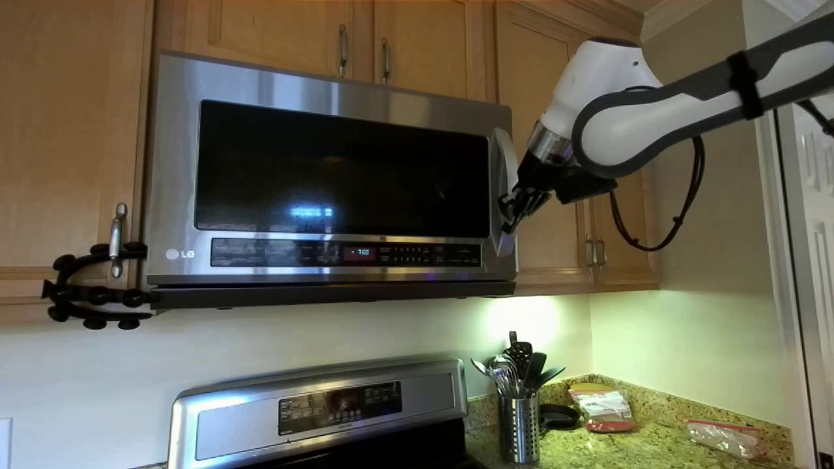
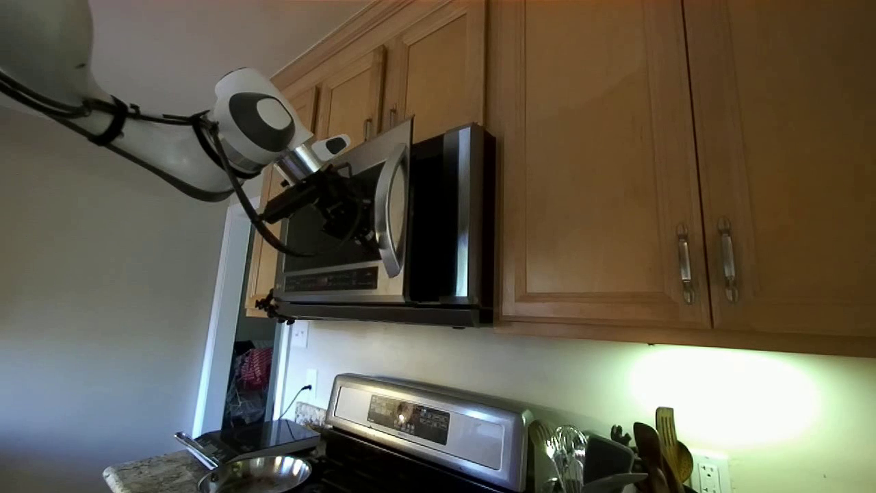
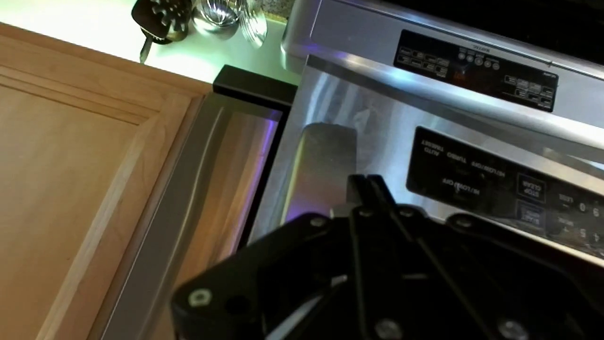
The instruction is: Close the microwave
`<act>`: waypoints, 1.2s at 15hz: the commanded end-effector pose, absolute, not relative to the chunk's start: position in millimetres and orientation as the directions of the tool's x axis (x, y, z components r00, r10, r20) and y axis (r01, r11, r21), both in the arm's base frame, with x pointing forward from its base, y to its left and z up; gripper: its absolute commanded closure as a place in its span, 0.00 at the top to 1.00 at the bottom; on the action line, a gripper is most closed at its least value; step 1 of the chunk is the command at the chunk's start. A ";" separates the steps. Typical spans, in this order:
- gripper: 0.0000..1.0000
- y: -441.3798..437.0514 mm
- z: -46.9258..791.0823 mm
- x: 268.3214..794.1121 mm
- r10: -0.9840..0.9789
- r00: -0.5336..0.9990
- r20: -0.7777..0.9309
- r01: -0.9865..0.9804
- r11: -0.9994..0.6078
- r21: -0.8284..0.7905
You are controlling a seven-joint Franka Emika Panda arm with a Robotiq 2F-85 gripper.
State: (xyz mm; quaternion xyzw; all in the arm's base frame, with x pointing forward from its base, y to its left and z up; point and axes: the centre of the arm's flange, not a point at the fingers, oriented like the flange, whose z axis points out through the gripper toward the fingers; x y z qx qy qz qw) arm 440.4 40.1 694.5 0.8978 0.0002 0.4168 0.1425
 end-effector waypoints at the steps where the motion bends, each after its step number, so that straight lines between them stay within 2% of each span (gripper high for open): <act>1: 0.03 23.2 699.5 487.2 0.158 0.633 0.758 -0.119 -0.948 0.296; 8: 0.03 -11.3 672.6 549.3 0.198 0.654 0.730 -0.076 -0.943 0.324; 15: 0.02 -24.7 659.7 577.3 0.254 0.654 0.713 -0.055 -0.924 0.379; 18: 0.02 -25.3 655.8 574.6 0.246 0.686 0.685 -0.019 -0.935 0.354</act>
